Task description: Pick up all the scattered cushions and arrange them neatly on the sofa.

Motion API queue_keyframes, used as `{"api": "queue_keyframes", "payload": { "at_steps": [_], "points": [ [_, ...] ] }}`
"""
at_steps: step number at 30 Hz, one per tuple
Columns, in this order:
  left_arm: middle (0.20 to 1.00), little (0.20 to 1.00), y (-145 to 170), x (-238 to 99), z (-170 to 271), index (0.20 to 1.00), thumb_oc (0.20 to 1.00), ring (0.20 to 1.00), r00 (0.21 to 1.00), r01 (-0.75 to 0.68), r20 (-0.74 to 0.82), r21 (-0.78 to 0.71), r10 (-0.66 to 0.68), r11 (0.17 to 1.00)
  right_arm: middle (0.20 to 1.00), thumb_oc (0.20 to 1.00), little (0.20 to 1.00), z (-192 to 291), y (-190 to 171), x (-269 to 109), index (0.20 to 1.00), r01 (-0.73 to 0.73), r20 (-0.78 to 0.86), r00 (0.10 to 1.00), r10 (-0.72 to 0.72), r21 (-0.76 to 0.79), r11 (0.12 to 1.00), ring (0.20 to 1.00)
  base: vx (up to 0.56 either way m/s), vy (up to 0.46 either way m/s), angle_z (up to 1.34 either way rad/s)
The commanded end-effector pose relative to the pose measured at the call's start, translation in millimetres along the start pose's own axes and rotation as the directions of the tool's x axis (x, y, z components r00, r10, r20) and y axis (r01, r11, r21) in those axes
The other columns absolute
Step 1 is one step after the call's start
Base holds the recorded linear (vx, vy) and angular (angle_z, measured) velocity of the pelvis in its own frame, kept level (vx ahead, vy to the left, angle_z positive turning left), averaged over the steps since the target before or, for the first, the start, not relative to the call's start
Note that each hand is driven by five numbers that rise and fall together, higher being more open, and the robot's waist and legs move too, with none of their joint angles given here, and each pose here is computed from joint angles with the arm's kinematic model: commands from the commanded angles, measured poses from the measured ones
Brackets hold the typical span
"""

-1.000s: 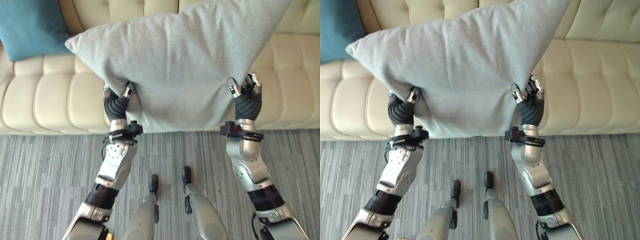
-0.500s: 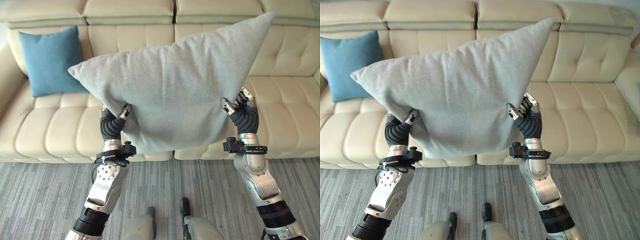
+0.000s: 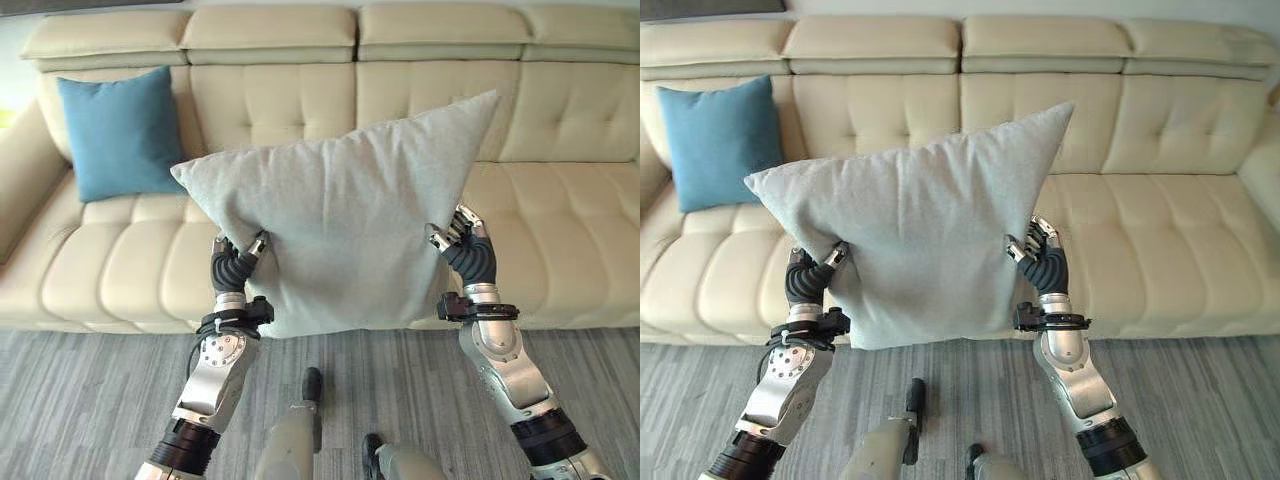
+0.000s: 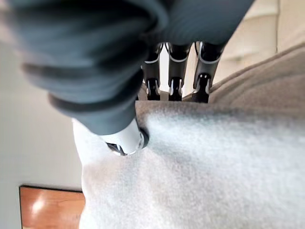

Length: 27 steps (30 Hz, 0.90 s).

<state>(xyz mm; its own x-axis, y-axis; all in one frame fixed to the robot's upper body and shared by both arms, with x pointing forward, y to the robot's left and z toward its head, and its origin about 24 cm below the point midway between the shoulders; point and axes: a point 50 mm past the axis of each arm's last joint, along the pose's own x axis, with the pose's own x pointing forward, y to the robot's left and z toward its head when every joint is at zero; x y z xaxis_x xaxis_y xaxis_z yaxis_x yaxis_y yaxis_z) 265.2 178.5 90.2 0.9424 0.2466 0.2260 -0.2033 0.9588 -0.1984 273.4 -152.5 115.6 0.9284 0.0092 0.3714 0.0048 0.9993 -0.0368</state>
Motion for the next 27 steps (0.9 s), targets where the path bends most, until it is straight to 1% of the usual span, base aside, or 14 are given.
{"api": "queue_keyframes", "payload": {
  "at_steps": [1, 5, 11, 19, 23, 24, 26, 27],
  "points": [
    [0.200, 0.200, -20.9, -4.4, 47.9, 0.200, 0.200, 0.200, 0.952, 0.168, 0.262, -0.004, -0.161, 0.986, 0.200, 0.200, 0.200, 58.0, 37.6, 7.5, 0.200, -0.189, 0.312, 0.936, 0.164, 0.050, 0.981, 0.200, 0.45, 0.148, -0.27],
    [0.200, 0.200, -17.6, -4.3, 47.2, 0.200, 0.200, 0.200, 0.950, 0.177, 0.254, 0.034, -0.180, 0.984, 0.200, 0.200, 0.200, 60.9, 41.7, 8.2, 0.200, -0.203, 0.326, 0.928, 0.179, 0.041, 0.978, 0.200, 0.32, 0.102, -0.54],
    [0.200, 0.200, -19.2, -0.3, 48.1, 0.200, 0.200, 0.200, 0.947, 0.179, 0.260, 0.061, -0.189, 0.982, 0.200, 0.200, 0.200, 61.6, 44.4, 9.1, 0.200, -0.202, 0.333, 0.926, 0.176, 0.045, 0.978, 0.200, 0.20, 0.082, 0.05],
    [0.200, 0.200, -25.9, 3.6, 51.5, 0.200, 0.200, 0.200, 0.933, 0.213, 0.289, 0.039, -0.215, 0.976, 0.200, 0.200, 0.200, 66.8, 46.2, 12.4, 0.200, -0.221, 0.354, 0.919, 0.173, 0.101, 0.970, 0.200, 0.20, -0.079, 0.00],
    [0.200, 0.200, -31.5, 11.1, 46.9, 0.200, 0.200, 0.200, 0.933, 0.205, 0.285, 0.072, -0.217, 0.976, 0.200, 0.200, 0.200, 60.5, 49.2, 15.4, 0.200, -0.217, 0.331, 0.927, 0.176, 0.092, 0.972, 0.200, 0.19, -0.131, 0.12],
    [0.200, 0.200, -34.9, 17.0, 43.3, 0.200, 0.200, 0.200, 0.942, 0.177, 0.277, 0.064, -0.188, 0.982, 0.200, 0.200, 0.200, 51.6, 54.1, 21.9, 0.200, -0.215, 0.288, 0.939, 0.187, 0.068, 0.974, 0.200, 0.21, -0.138, 0.09],
    [0.200, 0.200, -38.2, 21.2, 41.8, 0.200, 0.200, 0.200, 0.946, 0.167, 0.272, 0.057, -0.176, 0.984, 0.200, 0.200, 0.200, 46.9, 56.4, 27.0, 0.200, -0.212, 0.266, 0.945, 0.190, 0.056, 0.976, 0.200, 0.17, -0.113, 0.06],
    [0.200, 0.200, -45.6, 29.8, 42.8, 0.200, 0.200, 0.200, 0.948, 0.153, 0.274, 0.050, -0.161, 0.987, 0.200, 0.200, 0.200, 44.0, 60.6, 37.2, 0.200, -0.201, 0.244, 0.952, 0.186, 0.037, 0.979, 0.200, 0.13, -0.103, 0.05]
  ]
}}
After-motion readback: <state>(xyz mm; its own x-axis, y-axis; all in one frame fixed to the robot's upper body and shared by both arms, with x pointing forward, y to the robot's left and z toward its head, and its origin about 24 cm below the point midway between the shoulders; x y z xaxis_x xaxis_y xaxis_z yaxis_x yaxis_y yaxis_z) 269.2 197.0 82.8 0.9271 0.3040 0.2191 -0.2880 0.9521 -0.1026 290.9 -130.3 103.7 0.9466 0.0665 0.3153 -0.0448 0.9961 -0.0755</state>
